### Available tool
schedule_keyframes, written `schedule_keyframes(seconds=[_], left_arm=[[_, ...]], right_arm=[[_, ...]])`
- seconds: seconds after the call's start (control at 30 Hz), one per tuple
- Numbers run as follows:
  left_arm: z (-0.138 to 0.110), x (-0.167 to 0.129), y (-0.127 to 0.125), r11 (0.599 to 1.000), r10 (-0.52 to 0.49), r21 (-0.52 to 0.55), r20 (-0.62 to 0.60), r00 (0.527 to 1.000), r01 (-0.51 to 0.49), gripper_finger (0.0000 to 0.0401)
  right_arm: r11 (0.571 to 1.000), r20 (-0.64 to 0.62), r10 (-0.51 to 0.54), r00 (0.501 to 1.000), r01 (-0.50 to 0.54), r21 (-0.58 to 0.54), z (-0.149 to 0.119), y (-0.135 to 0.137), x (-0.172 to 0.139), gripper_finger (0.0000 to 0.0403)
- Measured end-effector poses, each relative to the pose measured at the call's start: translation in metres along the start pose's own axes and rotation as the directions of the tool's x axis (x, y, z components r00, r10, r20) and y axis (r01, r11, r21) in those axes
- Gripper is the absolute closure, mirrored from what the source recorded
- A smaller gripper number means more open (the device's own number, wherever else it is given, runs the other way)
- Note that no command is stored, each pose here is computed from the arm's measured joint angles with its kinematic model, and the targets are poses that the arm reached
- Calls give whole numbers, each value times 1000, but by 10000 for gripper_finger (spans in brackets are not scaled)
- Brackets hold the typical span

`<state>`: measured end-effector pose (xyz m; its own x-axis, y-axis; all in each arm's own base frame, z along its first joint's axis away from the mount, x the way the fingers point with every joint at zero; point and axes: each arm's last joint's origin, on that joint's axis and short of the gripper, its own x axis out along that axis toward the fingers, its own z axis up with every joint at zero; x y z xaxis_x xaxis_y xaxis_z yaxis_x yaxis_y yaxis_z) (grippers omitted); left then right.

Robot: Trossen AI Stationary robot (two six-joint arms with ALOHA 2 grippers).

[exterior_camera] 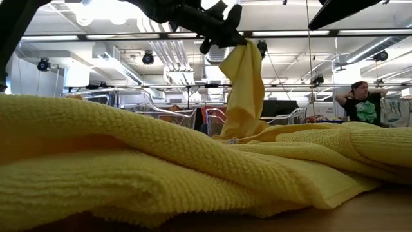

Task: Sort microfiber towel by color & place in baskets
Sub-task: Put the yellow microfiber towel into the right transparent bin

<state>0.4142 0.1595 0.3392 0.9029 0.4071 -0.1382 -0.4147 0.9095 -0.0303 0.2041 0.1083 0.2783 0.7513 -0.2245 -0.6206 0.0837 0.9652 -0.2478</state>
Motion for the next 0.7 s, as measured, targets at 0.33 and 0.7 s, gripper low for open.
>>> schedule_keyframes(seconds=[0.33,0.7], left_arm=[[-14,0,1,1000,4,25,-106,994,-2,401],[-33,-3,2,999,13,38,-267,964,-3,401]], right_arm=[[1000,-8,-2,1000,2,-4,-3,0,2,390],[1000,-2,0,1000,0,0,-3,1,2,390]])
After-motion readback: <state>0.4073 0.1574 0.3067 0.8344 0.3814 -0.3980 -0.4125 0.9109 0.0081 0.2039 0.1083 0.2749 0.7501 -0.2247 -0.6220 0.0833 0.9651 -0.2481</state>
